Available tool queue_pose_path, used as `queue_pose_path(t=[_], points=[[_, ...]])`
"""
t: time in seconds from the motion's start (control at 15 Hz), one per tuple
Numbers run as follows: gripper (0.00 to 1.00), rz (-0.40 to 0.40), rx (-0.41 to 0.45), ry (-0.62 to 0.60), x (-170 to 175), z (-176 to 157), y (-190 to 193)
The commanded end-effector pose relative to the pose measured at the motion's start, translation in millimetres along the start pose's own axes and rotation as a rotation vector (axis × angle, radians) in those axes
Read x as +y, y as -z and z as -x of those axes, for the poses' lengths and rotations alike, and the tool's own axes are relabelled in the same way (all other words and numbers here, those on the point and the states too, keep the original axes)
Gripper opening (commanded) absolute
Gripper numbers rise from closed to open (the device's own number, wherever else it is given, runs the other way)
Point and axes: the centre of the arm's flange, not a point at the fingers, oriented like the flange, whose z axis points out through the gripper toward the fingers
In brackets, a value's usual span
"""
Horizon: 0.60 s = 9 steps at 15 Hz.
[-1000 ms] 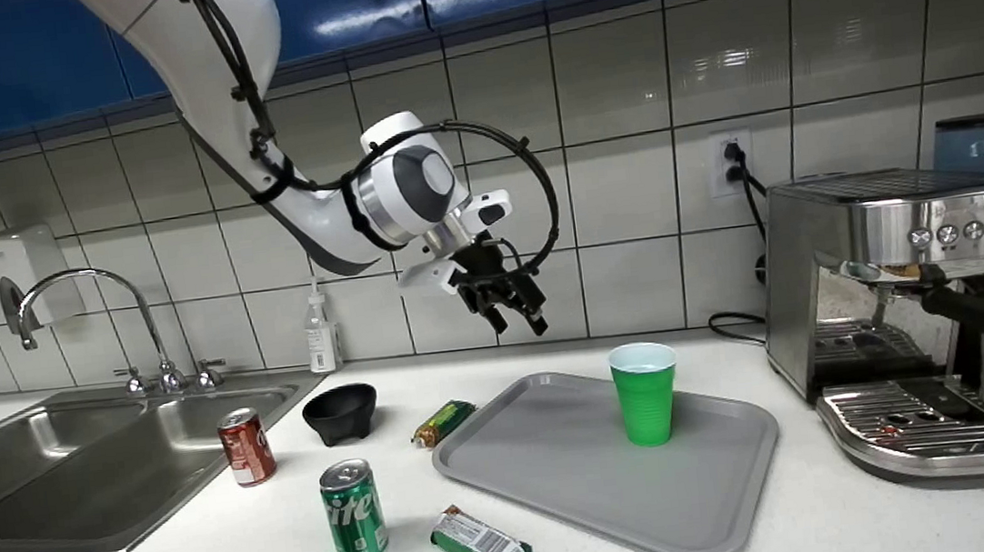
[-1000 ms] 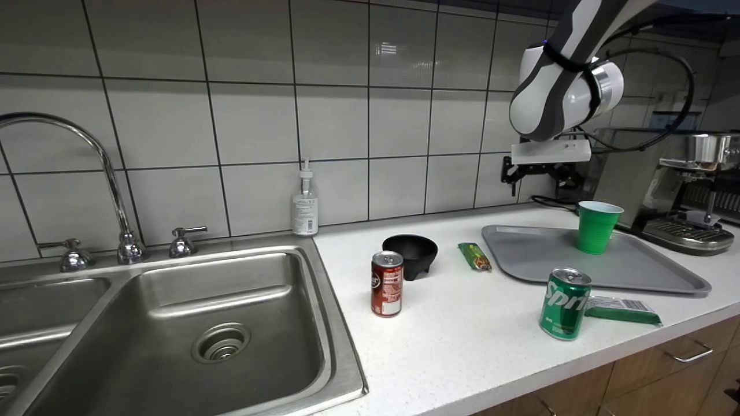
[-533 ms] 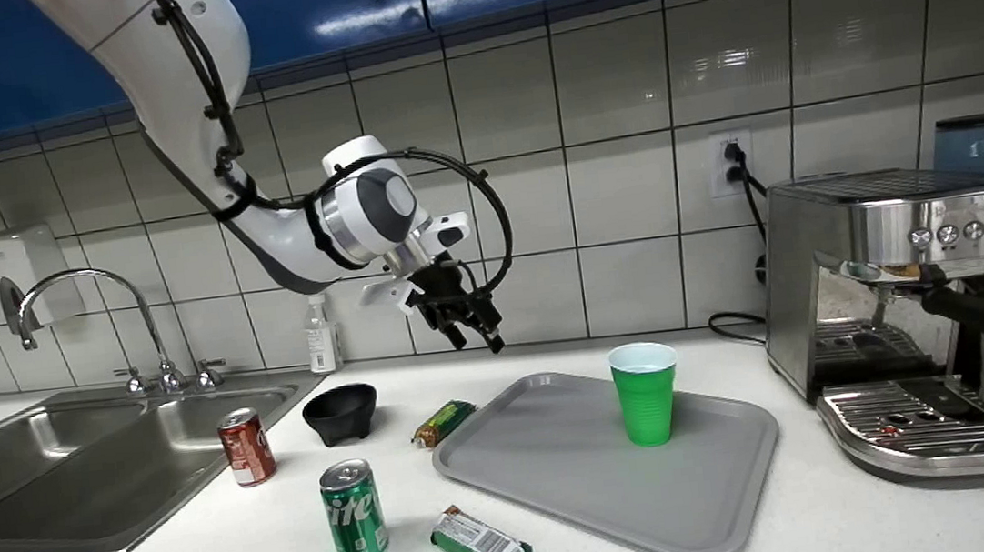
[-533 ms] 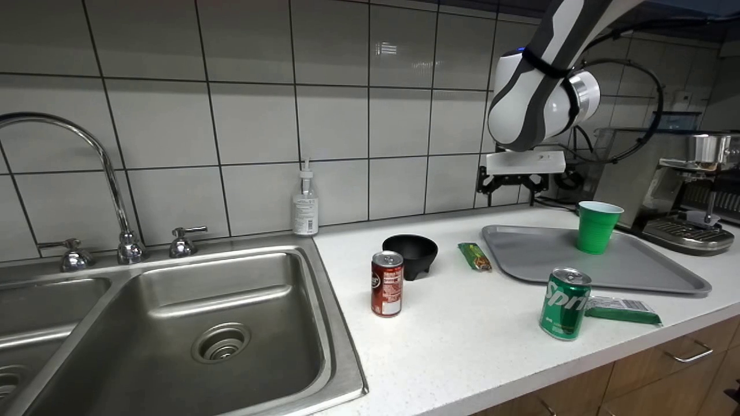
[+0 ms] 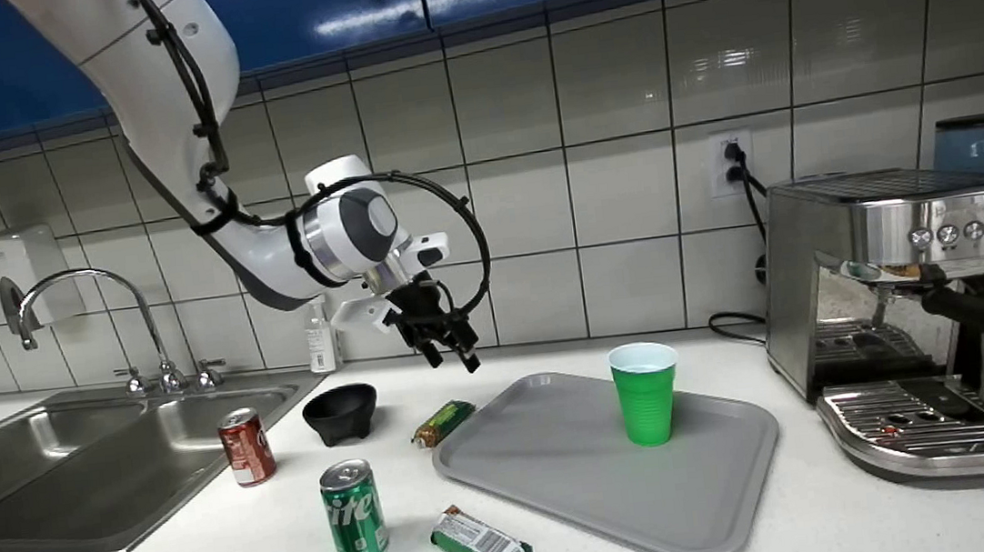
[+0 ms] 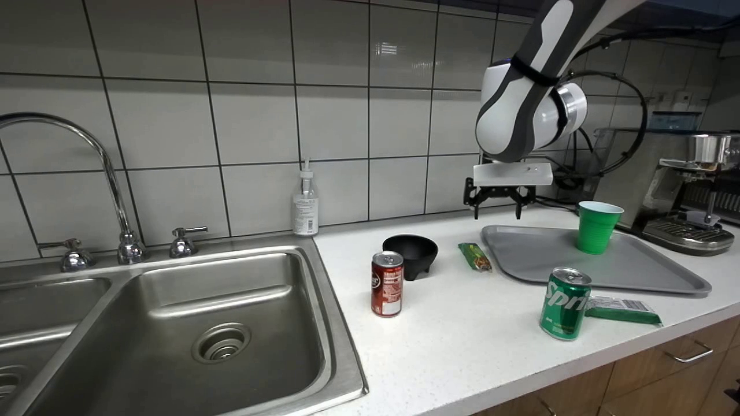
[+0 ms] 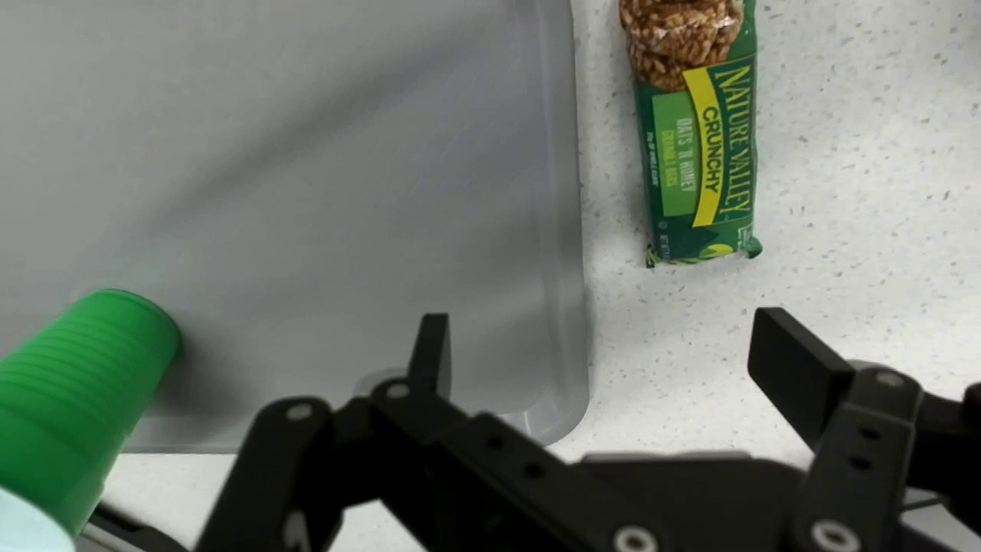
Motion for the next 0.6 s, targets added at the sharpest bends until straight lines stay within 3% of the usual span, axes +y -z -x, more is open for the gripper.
queue_pose_path(t=[0.0, 0.53], points=[[1.00, -0.032, -0.014, -0.016, -8.1, 5.6, -7.5], [1.00, -0.046, -0.075, -0.028, -24.0, 17.1, -34.9]])
